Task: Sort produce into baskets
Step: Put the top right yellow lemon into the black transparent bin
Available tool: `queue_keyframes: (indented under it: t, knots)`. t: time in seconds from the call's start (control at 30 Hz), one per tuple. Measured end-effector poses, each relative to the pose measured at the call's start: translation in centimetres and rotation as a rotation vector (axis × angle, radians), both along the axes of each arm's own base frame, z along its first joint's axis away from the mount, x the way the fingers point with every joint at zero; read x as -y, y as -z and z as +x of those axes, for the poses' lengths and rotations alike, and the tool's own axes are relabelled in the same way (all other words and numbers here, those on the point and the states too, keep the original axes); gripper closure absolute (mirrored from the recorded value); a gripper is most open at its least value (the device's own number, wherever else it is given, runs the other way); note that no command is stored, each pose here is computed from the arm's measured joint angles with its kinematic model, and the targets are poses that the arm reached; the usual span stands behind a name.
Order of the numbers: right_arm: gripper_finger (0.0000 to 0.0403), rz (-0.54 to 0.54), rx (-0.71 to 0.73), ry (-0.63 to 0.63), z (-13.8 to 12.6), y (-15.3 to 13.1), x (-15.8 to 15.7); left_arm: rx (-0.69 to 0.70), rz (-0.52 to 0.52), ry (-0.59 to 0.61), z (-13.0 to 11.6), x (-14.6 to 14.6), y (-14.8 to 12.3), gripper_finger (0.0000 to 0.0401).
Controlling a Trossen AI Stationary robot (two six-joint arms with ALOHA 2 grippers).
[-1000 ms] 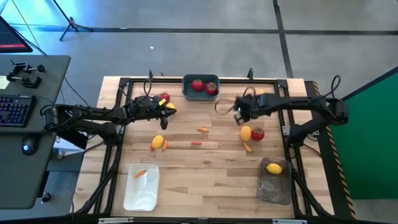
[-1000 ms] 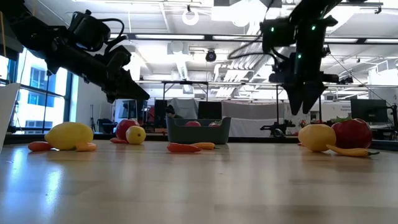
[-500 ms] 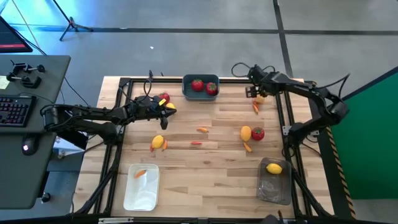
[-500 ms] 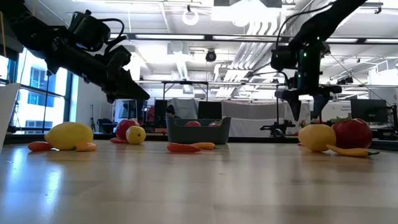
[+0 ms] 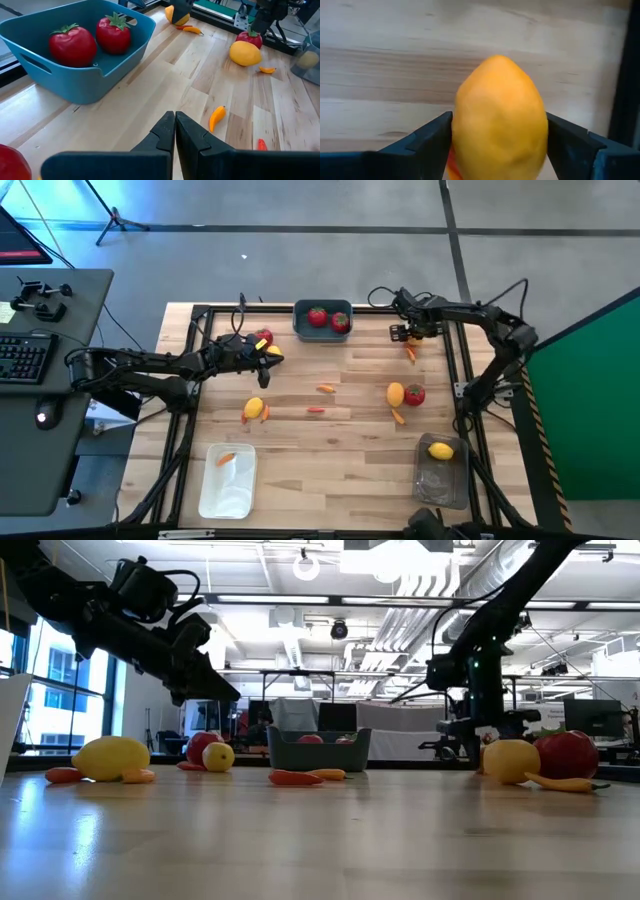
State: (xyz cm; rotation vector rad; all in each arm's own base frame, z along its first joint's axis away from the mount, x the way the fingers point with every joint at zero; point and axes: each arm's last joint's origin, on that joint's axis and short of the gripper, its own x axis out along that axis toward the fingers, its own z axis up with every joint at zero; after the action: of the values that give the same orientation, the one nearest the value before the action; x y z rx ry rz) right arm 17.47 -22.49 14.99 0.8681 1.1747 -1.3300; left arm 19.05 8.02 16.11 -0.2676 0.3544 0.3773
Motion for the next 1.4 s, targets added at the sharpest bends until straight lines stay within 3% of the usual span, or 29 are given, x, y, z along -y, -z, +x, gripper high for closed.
queue_keyframes:
  t: [0.2, 0.33, 0.47, 0.7, 1.0, 1.23, 1.4]
  knots:
    - [0.0167, 0.002, 0.004, -0.048, 0.1, -0.4, -0.1, -0.002, -0.001, 0.0, 0.0, 0.0, 0.0, 0.0401]
    - [0.0204, 0.004, 0.03, -0.104, 0.6, -2.5, -0.8, -0.002, -0.001, 0.0, 0.0, 0.0, 0.0, 0.0401]
    - [0.0203, 0.016, 0.081, -0.202, 1.7, -5.4, -2.9, -0.002, -0.001, 0.0, 0.0, 0.0, 0.0, 0.0401]
    - [0.0193, 0.106, 0.267, -0.33, 3.2, -10.3, -11.4, 0.006, 0.01, 0.003, 0.0, 0.0, -0.1, 0.0401]
    - [0.0197, 0.231, 0.279, -0.396, 1.3, -13.0, -24.2, 0.0, 0.027, 0.01, 0.0, 0.0, -0.1, 0.0401]
    - [0.0198, 0.407, 0.2, -0.242, -1.1, -12.6, -31.5, -0.009, 0.024, 0.011, 0.0, 0.0, 0.0, 0.0401]
    - [0.0198, 0.423, 0.159, -0.031, -2.5, -12.0, -34.8, -0.012, 0.029, 0.014, 0.0, 0.0, 0.0, 0.0401]
